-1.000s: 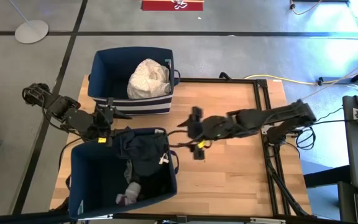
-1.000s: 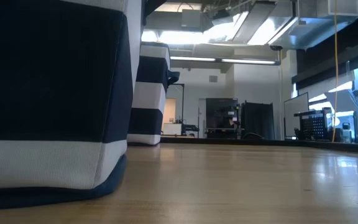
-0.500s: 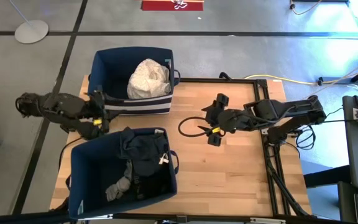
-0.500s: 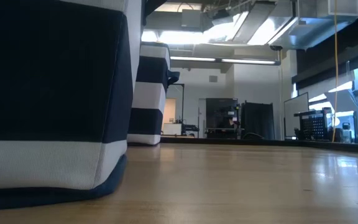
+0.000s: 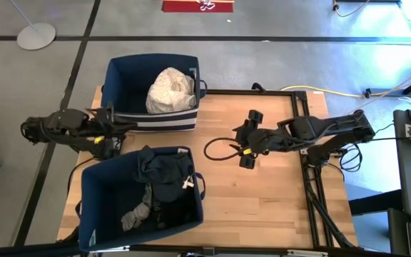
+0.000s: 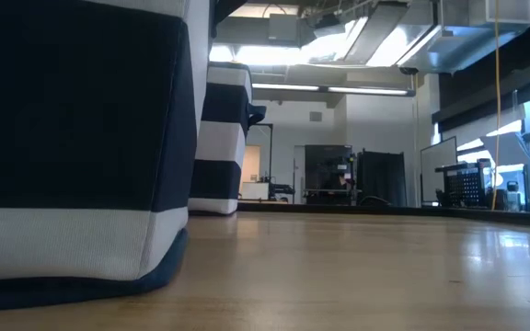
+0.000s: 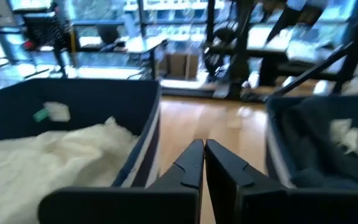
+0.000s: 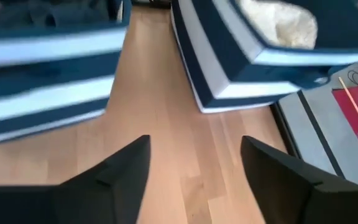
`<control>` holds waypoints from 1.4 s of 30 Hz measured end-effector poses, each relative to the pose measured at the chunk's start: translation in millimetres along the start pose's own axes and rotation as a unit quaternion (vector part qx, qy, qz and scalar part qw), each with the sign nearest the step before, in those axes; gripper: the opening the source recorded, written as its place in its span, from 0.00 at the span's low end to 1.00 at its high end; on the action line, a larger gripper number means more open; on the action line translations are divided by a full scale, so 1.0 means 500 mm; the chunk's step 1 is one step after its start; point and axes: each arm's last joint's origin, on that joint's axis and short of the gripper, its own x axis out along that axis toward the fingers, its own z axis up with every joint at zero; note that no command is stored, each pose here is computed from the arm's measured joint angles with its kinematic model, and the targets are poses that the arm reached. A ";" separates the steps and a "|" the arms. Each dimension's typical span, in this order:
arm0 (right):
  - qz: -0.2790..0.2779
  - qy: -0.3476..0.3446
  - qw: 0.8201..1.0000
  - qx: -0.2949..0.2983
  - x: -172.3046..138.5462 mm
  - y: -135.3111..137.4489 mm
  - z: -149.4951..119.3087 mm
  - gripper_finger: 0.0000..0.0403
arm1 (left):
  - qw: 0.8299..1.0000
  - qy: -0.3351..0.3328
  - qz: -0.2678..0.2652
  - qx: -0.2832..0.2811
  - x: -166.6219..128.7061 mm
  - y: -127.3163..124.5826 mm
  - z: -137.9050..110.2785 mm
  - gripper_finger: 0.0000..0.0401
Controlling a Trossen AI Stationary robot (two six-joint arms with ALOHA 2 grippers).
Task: Sort clothes
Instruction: Return to Home Position
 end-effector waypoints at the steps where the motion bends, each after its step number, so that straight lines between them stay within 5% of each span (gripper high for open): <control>1: 0.000 0.006 1.000 -0.002 0.005 0.001 -0.008 0.58 | 1.000 -0.009 -0.007 -0.005 -0.003 0.001 0.001 0.02; 9: 0.020 0.008 1.000 0.014 0.046 0.010 -0.105 0.28 | 0.999 -0.012 -0.051 -0.003 0.004 -0.007 -0.013 0.01; 18: 0.106 -0.116 0.984 0.089 0.074 -0.029 -0.270 0.02 | 0.998 -0.025 -0.052 0.013 0.004 -0.008 -0.009 0.02; 22: 0.098 -0.158 0.975 0.121 0.089 -0.060 -0.342 0.03 | 0.998 -0.025 -0.047 0.019 0.004 -0.007 -0.009 0.01; 28: -0.010 -0.123 0.981 0.152 0.092 -0.097 -0.410 0.09 | 0.999 -0.024 -0.016 0.015 0.004 -0.004 -0.009 0.01; 34: 0.024 -0.099 0.981 0.163 0.118 -0.088 -0.453 0.09 | 0.999 -0.026 -0.015 0.037 0.020 -0.011 -0.024 0.02; 42: 0.104 -0.178 0.965 0.165 0.151 -0.088 -0.515 0.09 | 0.992 -0.098 -0.018 0.072 0.018 -0.010 -0.021 0.01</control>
